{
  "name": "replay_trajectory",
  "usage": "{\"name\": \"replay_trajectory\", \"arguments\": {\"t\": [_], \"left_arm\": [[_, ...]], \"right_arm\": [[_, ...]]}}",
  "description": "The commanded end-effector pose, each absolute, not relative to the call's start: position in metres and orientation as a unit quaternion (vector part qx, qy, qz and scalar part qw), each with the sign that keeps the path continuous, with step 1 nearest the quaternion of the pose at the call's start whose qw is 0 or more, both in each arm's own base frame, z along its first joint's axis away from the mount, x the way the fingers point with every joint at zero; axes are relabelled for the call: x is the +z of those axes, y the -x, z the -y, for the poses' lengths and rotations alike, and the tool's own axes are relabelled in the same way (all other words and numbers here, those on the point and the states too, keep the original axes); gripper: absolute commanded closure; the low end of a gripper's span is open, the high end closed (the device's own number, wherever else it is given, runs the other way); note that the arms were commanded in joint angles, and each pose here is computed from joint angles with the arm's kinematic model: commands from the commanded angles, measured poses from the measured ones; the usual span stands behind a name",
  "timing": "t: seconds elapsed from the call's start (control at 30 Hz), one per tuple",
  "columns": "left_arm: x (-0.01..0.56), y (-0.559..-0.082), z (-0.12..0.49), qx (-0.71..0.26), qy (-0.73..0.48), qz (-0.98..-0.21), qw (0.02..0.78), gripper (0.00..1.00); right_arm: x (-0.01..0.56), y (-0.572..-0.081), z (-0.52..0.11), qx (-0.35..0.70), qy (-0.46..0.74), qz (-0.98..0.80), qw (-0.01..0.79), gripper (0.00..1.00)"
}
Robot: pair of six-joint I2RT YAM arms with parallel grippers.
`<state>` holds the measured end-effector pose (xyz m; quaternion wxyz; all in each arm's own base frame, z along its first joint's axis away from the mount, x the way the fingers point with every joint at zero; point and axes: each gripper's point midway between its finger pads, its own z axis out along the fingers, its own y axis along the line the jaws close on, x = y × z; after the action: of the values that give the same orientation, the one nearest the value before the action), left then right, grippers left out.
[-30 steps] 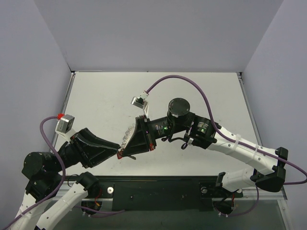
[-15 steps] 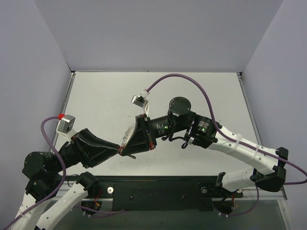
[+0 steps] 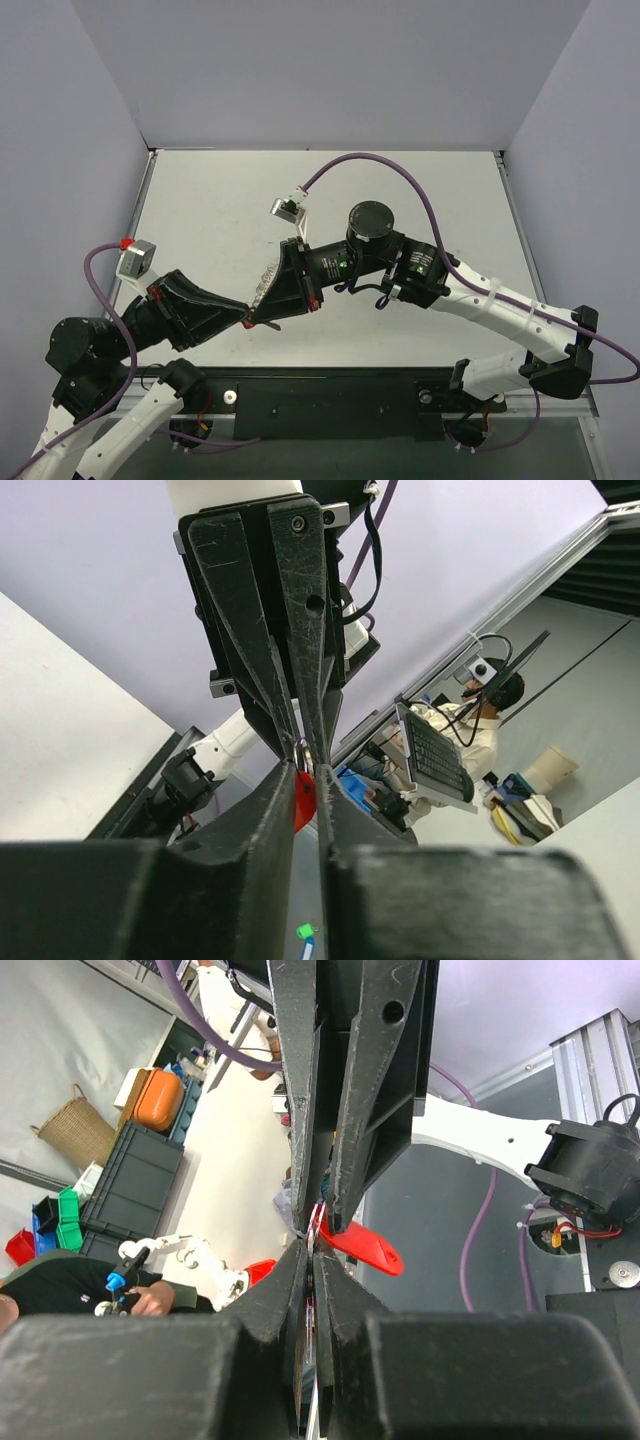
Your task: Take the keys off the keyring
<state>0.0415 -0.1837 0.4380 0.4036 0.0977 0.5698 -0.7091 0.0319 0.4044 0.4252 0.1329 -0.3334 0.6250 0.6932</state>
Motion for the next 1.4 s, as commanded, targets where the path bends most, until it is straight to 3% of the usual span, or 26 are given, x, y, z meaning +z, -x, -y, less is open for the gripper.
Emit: {"name": "replay_trajectory", "arguments": {"t": [0.0,0.17,0.7,1.37], "left_arm": [[0.445,-0.035,0.181,-0.714,-0.113,-0.555,0.412,0.83],[0.445,-0.034,0.181,-0.714,-0.114,-0.555,0.412,1.00],[0.424,-0.021,0.183,-0.676,-0.170,-0.602,0.389,1.00],[0.425,-0.019,0.182,-0.668,-0.182,-0.606,0.393,1.00]], "right_arm": [[0.451,-0.029,-0.402,0.711,0.345,-0.592,0.158,1.00],[0.450,-0.029,-0.401,0.710,0.346,-0.592,0.159,1.00],[0.434,-0.030,-0.394,0.691,0.340,-0.619,0.153,1.00],[0.433,-0.034,-0.401,0.688,0.336,-0.625,0.154,1.00]]}}
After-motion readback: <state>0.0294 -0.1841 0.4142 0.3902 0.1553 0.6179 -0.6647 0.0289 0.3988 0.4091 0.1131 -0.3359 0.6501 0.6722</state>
